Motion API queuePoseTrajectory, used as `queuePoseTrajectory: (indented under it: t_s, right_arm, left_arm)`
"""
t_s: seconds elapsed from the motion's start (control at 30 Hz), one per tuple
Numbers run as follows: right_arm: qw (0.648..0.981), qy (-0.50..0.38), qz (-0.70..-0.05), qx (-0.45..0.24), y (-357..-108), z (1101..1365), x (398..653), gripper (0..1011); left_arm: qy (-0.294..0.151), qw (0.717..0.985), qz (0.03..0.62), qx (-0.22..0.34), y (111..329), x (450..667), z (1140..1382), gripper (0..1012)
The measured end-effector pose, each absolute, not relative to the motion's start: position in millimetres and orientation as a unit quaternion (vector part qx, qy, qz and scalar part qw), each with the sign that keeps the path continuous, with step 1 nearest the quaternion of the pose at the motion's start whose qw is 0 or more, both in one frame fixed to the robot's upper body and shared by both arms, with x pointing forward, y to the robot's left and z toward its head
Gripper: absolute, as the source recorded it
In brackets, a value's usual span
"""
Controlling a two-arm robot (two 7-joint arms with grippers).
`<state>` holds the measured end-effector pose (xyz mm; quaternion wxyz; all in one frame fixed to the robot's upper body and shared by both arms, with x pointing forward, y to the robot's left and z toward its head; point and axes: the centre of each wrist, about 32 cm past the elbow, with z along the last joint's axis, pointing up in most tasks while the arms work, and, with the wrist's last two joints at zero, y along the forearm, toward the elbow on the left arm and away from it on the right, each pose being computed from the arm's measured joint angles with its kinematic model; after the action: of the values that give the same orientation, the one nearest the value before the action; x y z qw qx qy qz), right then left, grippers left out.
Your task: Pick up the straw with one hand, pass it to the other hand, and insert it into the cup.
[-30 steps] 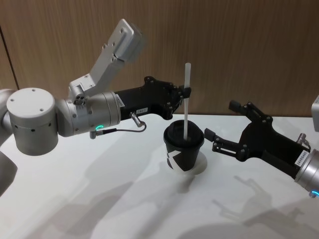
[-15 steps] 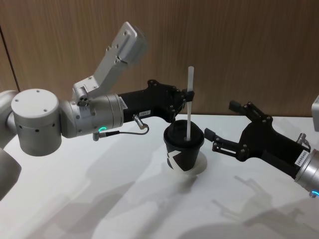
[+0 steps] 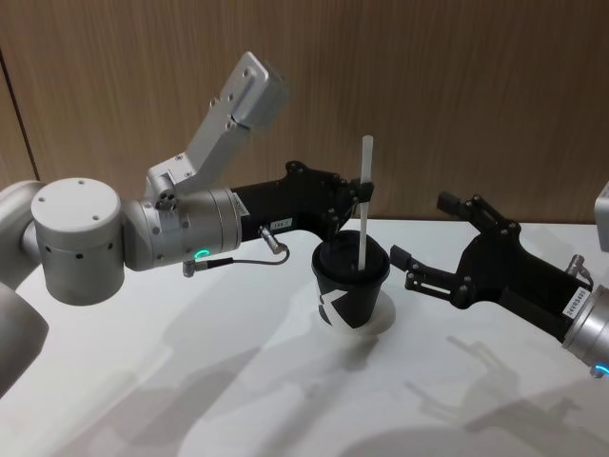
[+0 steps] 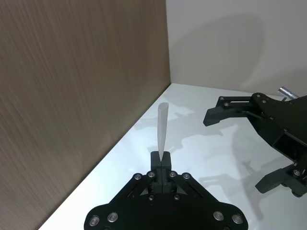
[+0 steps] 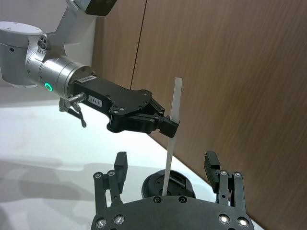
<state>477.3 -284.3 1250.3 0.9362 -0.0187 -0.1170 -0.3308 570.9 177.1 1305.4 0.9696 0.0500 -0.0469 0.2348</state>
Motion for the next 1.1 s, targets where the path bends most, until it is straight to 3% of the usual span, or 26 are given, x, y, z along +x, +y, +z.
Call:
queuePoseTrajectory:
  t_s: [0.13,0.43,0.57,1.1]
  right_arm:
    - [0.936,-0.117,-0.331,-0.019,-284.3,1250.3,477.3,1001]
    - [0.936,-0.117,-0.331,-0.019,-284.3,1250.4,477.3,1001]
    - [0.936,-0.117,-0.331,-0.019,-284.3,1250.3,477.3,1001]
    - [0.934,-0.117,-0.336,-0.012,-283.6,1253.4,478.5,1001]
  left_arm:
    - [-0.046,0.969,0.237,0.051,176.4,570.4,1303.8,23]
    - [-0.045,0.968,0.240,0.053,175.6,569.9,1302.0,261]
    - [-0.045,0.968,0.241,0.054,175.3,569.7,1301.4,424]
    - [-0.043,0.967,0.247,0.048,176.3,567.8,1297.3,899]
